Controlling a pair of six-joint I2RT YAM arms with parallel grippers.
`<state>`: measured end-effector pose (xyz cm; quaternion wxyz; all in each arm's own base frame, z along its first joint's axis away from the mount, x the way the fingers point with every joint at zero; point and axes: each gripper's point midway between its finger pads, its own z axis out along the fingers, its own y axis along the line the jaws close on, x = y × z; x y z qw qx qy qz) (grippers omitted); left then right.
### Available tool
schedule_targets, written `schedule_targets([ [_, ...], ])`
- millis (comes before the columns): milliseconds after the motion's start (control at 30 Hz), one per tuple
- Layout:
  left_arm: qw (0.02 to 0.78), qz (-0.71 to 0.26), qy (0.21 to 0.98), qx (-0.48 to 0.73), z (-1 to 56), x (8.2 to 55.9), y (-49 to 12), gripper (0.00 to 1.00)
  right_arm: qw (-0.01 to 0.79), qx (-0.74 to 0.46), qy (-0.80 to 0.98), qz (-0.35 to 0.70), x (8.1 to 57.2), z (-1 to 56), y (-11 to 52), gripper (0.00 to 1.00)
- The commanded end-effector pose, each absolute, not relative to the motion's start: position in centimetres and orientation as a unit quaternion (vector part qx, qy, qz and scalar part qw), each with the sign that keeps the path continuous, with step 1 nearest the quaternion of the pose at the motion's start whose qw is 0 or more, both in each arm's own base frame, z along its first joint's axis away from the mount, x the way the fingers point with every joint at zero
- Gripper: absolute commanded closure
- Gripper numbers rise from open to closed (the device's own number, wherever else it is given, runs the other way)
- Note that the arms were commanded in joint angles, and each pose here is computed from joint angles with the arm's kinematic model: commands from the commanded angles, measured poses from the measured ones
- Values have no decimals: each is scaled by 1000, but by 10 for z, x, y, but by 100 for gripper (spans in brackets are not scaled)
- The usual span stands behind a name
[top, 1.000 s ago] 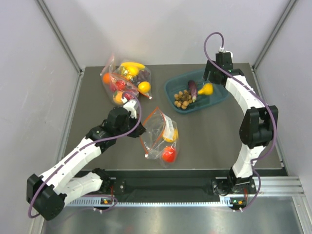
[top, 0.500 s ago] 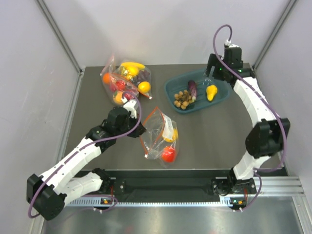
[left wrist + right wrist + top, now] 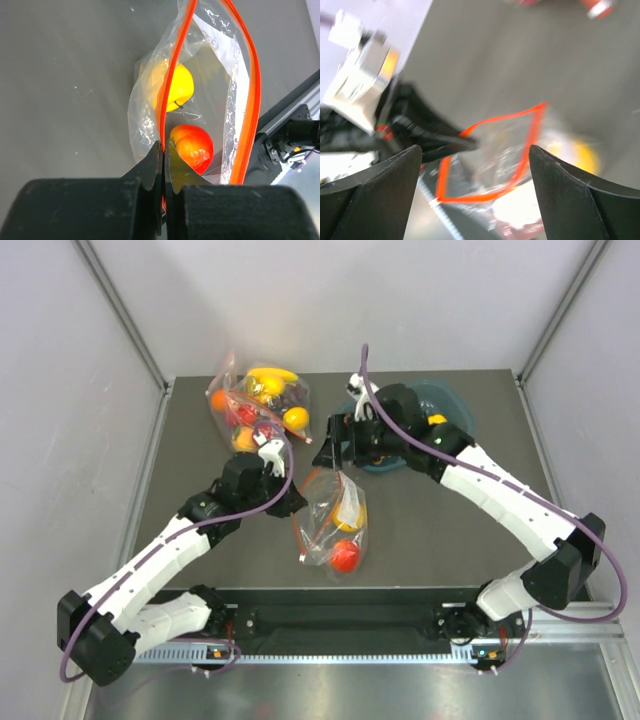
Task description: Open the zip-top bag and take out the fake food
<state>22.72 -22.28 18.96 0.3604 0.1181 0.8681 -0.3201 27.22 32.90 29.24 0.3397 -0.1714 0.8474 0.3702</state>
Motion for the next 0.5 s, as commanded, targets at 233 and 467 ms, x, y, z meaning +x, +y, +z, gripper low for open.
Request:
schedule_targets([
  [233, 388, -369, 835, 128, 222, 235, -242, 100, 297, -172, 805, 485, 201, 325, 382, 16],
  [467, 400, -377, 826, 123, 231, 234, -242, 100, 293, -111, 837, 449, 206, 275, 369, 17],
])
